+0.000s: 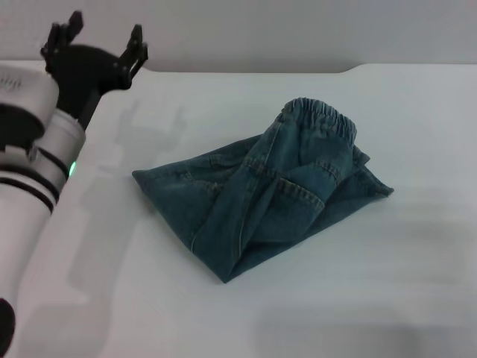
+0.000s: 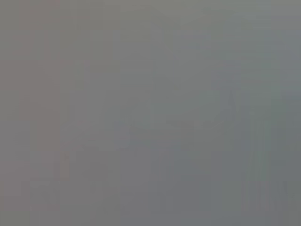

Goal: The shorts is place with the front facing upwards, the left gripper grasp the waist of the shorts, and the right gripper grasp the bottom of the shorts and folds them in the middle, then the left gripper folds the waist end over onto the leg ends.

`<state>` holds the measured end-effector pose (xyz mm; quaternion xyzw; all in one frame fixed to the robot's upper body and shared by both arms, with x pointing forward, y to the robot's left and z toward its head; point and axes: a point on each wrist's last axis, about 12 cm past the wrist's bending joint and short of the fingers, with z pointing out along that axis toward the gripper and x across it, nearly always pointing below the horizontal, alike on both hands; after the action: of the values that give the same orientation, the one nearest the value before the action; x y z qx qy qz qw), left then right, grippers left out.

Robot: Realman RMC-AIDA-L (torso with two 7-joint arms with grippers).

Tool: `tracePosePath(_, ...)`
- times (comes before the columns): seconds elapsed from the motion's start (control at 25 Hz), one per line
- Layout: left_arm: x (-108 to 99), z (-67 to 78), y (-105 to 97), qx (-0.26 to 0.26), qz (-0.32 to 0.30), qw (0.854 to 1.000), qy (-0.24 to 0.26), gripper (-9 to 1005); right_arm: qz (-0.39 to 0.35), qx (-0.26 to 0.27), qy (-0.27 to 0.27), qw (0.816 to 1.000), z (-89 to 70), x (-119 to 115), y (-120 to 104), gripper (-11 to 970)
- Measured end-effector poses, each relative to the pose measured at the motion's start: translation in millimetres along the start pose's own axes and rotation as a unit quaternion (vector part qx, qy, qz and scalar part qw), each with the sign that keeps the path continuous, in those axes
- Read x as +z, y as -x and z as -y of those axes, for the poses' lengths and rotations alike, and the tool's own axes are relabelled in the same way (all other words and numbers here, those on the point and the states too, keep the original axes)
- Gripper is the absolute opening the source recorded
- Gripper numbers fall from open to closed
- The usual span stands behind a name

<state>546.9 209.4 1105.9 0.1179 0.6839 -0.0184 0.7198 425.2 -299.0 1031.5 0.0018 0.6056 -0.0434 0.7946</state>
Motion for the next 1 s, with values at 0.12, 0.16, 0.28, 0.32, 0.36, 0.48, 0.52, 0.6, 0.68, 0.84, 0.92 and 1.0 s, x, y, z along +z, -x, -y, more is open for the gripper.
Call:
tracePosePath(0.12,-2.4,-1.7,-15.7,-0.01,-0.005,1.0,0.006,847,0.0,0.012,-0.001,1.0,0.7,-4.1,-0.4,70)
tracePosePath(0.16,-3.3,-2.8,-20.5,-0.015,-0.009,1.0,0.008,847,-0.001,0.014,-0.001,1.0,0.4,-4.6,-0.6,109)
tracePosePath(0.28,-7.1,-4.6,-30.3,-0.021,-0.01,1.0,0.012,847,0.0,0.015,0.0,1.0,0.6,-6.9,-0.2,226)
tracePosePath(0.32,-8.6,-4.6,-32.1,-0.02,-0.008,1.0,0.013,847,0.002,0.015,-0.001,1.0,1.2,-8.3,0.4,303)
tracePosePath(0.36,-10.0,-4.4,-33.8,-0.017,-0.007,1.0,0.014,847,0.005,0.014,-0.002,1.0,1.8,-9.8,1.2,381)
tracePosePath(0.48,-11.3,-4.6,-35.2,-0.015,-0.005,1.0,0.015,847,0.017,0.014,-0.005,1.0,3.0,-15.0,4.5,525)
tracePosePath(0.52,-12.2,-5.1,-36.4,-0.014,-0.005,1.0,0.016,847,0.02,0.014,-0.007,1.0,3.5,-16.8,5.5,558)
tracePosePath(0.6,-12.7,-9.7,-43.6,-0.021,-0.013,0.999,0.022,847,0.023,0.016,-0.013,1.0,5.0,-19.3,6.4,625)
tracePosePath(0.68,-13.3,-11.1,-46.1,-0.03,-0.014,0.999,0.022,847,0.016,0.018,-0.025,0.999,7.3,-20.5,4.1,625)
tracePosePath(0.84,-15.8,-14.1,-52.8,-0.049,-0.014,0.998,0.026,847,-0.005,0.018,-0.03,0.999,7.9,-23.7,-3.4,624)
tracePosePath(0.92,-16.5,-14.8,-54.7,-0.053,-0.016,0.998,0.027,847,-0.007,0.021,-0.027,0.999,7.9,-24.8,-4.1,624)
tracePosePath(1.0,-18.0,-15.8,-55.8,-0.055,-0.017,0.998,0.029,847,-0.006,0.024,-0.028,0.999,8.7,-25.5,-3.7,623)
